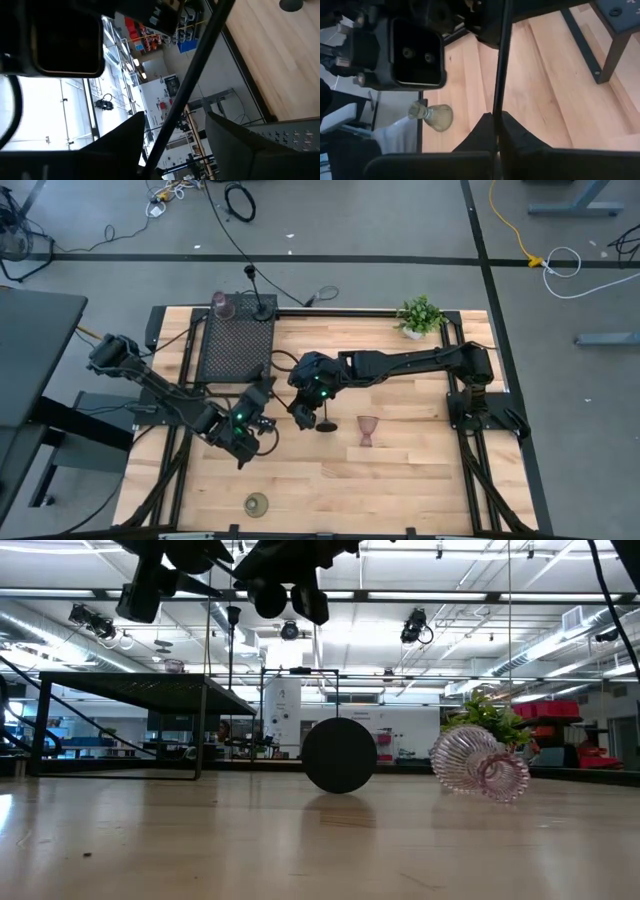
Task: Pick & Place candle stick holders
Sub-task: Align the right black candle holder with the other black candle holder on the shelf
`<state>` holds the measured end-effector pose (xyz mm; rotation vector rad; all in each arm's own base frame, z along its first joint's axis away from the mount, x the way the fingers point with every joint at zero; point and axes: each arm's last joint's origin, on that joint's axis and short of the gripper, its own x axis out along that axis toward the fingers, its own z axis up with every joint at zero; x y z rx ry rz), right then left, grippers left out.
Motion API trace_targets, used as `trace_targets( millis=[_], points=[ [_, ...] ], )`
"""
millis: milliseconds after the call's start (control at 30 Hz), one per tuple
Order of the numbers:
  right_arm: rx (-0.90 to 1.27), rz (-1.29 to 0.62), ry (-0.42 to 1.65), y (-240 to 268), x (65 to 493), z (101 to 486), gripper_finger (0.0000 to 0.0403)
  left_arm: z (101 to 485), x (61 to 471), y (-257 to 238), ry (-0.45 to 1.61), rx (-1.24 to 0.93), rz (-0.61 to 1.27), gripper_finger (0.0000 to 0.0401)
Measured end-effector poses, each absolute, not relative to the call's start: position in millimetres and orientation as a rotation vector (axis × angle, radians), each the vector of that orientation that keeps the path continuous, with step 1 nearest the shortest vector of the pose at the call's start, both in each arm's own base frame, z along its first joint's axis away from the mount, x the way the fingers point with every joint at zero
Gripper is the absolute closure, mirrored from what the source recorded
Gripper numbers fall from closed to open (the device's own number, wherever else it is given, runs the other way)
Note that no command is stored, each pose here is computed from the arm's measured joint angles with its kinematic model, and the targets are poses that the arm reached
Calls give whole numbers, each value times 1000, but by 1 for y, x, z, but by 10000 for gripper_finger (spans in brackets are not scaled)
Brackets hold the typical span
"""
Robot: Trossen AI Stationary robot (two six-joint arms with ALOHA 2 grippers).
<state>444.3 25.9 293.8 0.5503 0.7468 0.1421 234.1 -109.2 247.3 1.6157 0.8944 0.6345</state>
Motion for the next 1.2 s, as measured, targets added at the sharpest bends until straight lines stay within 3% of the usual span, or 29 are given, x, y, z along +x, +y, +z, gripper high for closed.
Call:
trace_targets(
  millis=[133,400,633,1200],
  points=[
    [542,143,750,25,444,294,403,247,234,-109,892,1607,636,244],
    [546,151,750,25,443,296,402,245,233,-108,894,1608,631,388],
    [530,173,738,25,442,298,400,245,232,-108,888,1590,660,395],
    [464,216,708,24,428,321,336,247,231,-106,845,1503,769,400]
  ],
)
